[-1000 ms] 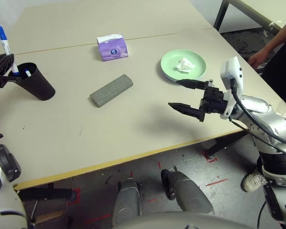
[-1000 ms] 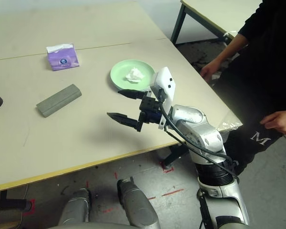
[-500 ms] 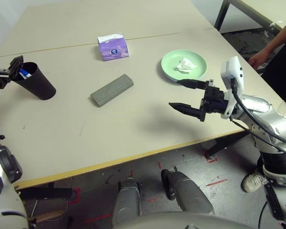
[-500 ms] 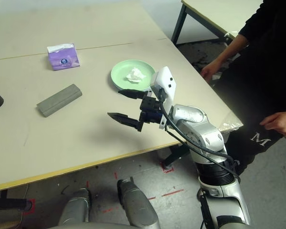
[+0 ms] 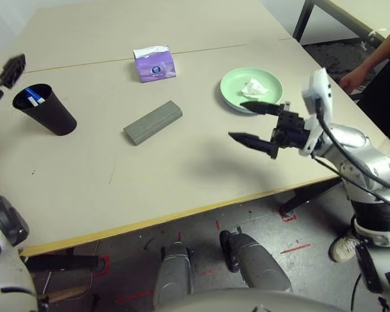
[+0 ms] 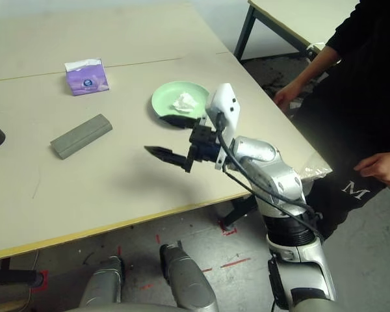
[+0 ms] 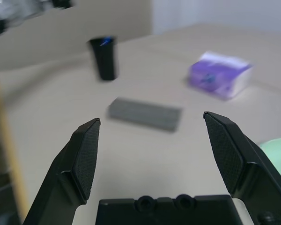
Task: Organize and tidy the items on the table.
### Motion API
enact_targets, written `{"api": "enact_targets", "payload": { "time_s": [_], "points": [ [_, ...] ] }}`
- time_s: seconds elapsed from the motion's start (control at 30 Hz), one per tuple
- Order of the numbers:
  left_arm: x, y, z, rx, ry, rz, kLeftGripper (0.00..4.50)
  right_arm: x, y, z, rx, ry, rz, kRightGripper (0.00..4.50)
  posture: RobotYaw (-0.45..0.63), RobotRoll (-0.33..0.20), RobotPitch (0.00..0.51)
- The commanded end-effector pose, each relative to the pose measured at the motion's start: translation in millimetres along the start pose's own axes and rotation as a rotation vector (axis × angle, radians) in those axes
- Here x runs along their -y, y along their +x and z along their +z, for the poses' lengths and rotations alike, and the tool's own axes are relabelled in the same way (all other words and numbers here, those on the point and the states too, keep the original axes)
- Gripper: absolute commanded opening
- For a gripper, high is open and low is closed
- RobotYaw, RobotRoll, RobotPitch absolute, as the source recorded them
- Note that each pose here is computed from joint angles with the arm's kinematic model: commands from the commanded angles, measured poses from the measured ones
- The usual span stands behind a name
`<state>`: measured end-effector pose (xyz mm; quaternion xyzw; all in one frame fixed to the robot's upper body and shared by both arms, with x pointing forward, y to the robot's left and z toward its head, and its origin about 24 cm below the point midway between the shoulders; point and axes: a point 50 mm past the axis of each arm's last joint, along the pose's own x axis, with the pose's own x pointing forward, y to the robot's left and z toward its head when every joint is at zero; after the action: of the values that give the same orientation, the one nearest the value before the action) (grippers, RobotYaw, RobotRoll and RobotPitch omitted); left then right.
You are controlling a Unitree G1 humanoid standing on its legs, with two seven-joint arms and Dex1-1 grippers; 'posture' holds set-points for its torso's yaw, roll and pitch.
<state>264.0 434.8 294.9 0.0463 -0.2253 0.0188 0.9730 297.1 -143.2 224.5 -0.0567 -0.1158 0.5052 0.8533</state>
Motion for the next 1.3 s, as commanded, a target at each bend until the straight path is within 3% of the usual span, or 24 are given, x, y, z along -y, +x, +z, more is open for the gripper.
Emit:
{"api": "enact_targets", "payload": {
  "time_s": [0.03, 0.27, 0.43, 0.6, 0.87, 1.1, 1.3],
  "points": [
    [-16.3, -15.0, 9.3, 0.034, -0.038, 0.069, 4.48, 22.0, -15.0, 0.9, -0.030, -0.036, -0.166, 4.50, -0.15, 0.000, 0.180],
    [-46.4, -73.4, -2.7, -0.031, -0.037, 0.155, 4.48, 58.5, -62.2, -1.9, -0.105, -0.116, -0.499, 4.50, -0.16, 0.000, 0.184],
    [-57.2, -115.0, -12.5, -0.034, -0.066, 0.212, 4.48, 68.4, -87.7, -12.7, -0.142, -0.139, -0.663, 4.50, -0.14, 0.000, 0.188],
    [-54.1, -142.8, -29.2, -0.078, -0.083, 0.244, 4.48, 67.5, -97.0, -30.2, -0.150, -0.131, -0.723, 4.50, -0.13, 0.000, 0.194],
    [-48.8, -144.9, -39.2, -0.129, -0.084, 0.221, 4.48, 59.5, -98.1, -55.2, -0.149, -0.089, -0.767, 4.50, -0.10, 0.000, 0.210],
    [-43.8, -132.5, -40.8, -0.185, -0.061, 0.186, 4.48, 54.5, -87.9, -56.8, -0.124, -0.076, -0.767, 4.50, -0.07, 0.000, 0.241],
    [-41.5, -142.6, -40.3, -0.232, -0.033, 0.171, 4.48, 48.8, -89.1, -60.9, -0.125, -0.060, -0.784, 4.50, -0.04, 0.000, 0.253]
  ]
}}
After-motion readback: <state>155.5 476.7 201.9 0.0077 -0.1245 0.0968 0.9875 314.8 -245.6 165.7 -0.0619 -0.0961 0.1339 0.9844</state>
